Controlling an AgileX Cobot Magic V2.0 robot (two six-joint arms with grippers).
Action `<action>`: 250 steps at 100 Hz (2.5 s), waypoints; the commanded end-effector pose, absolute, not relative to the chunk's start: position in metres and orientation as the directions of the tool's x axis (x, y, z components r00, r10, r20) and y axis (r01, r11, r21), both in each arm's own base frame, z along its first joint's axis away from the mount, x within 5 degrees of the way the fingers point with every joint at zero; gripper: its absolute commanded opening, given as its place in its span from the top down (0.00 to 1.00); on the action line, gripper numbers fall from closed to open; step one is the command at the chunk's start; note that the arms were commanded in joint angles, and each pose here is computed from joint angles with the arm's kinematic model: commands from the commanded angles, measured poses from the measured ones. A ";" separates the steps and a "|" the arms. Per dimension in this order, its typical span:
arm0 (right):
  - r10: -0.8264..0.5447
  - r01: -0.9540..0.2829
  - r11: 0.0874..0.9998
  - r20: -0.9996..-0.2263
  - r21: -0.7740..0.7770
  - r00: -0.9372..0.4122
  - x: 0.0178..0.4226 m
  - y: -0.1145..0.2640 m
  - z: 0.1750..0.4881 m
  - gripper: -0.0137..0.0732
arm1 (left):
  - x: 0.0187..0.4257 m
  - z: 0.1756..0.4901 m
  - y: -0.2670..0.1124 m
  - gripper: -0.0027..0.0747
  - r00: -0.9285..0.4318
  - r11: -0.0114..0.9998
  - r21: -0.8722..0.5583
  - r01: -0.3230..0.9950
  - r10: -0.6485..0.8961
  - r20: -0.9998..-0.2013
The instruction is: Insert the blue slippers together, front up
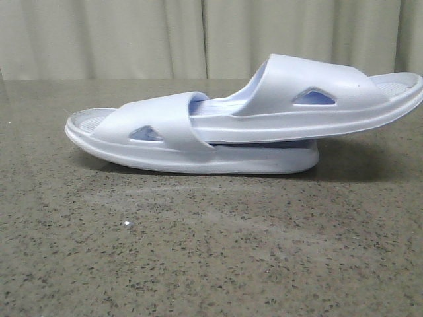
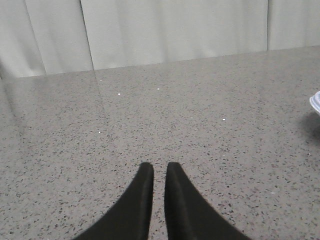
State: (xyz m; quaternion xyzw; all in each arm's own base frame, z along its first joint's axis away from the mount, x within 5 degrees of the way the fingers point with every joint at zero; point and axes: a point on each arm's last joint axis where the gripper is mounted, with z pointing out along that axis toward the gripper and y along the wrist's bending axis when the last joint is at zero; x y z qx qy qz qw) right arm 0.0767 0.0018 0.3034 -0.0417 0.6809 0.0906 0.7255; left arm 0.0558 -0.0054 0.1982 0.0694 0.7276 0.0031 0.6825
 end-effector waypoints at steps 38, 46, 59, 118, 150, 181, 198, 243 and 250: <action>0.040 -0.192 0.981 -0.993 0.018 0.112 0.076 0.002 0.314 0.97 | 0.054 0.204 -0.005 0.94 0.038 0.993 0.086 0.081 0.083 -0.996; 0.040 -0.192 0.981 -0.993 0.018 0.112 0.076 0.002 0.314 0.97 | 0.054 0.204 -0.005 0.94 0.038 0.993 0.086 0.081 0.083 -0.996; 0.040 -0.192 0.981 -0.993 0.018 0.112 0.076 0.002 0.314 0.97 | 0.054 0.204 -0.005 0.94 0.038 0.993 0.086 0.081 0.083 -0.996; 0.076 -0.487 0.873 -0.977 -0.033 0.202 0.081 0.048 0.311 0.97 | 0.054 0.204 -0.005 0.94 0.038 0.993 0.086 0.081 0.083 -0.996; 0.004 -0.441 0.889 -0.961 -0.124 0.278 0.081 0.044 0.314 0.97 | 0.054 0.204 -0.005 0.94 0.038 0.993 0.086 0.081 0.083 -0.996; -0.017 -0.346 0.934 -0.976 -0.094 0.219 0.064 0.025 0.298 0.97 | 0.054 0.204 -0.005 0.94 0.038 0.993 0.086 0.081 0.083 -0.996; 0.010 -0.226 0.974 -0.986 -0.028 0.169 0.053 0.012 0.278 0.97 | 0.054 0.204 -0.005 0.94 0.038 0.993 0.086 0.081 0.083 -0.996; 0.016 -0.071 0.997 -0.992 0.007 0.125 0.050 0.003 0.229 0.97 | 0.054 0.204 -0.005 0.94 0.038 0.993 0.086 0.081 0.083 -0.996; 0.017 -0.072 0.997 -0.993 0.009 0.120 0.051 0.003 0.225 0.97 | 0.054 0.204 -0.005 0.94 0.038 0.993 0.086 0.081 0.083 -0.996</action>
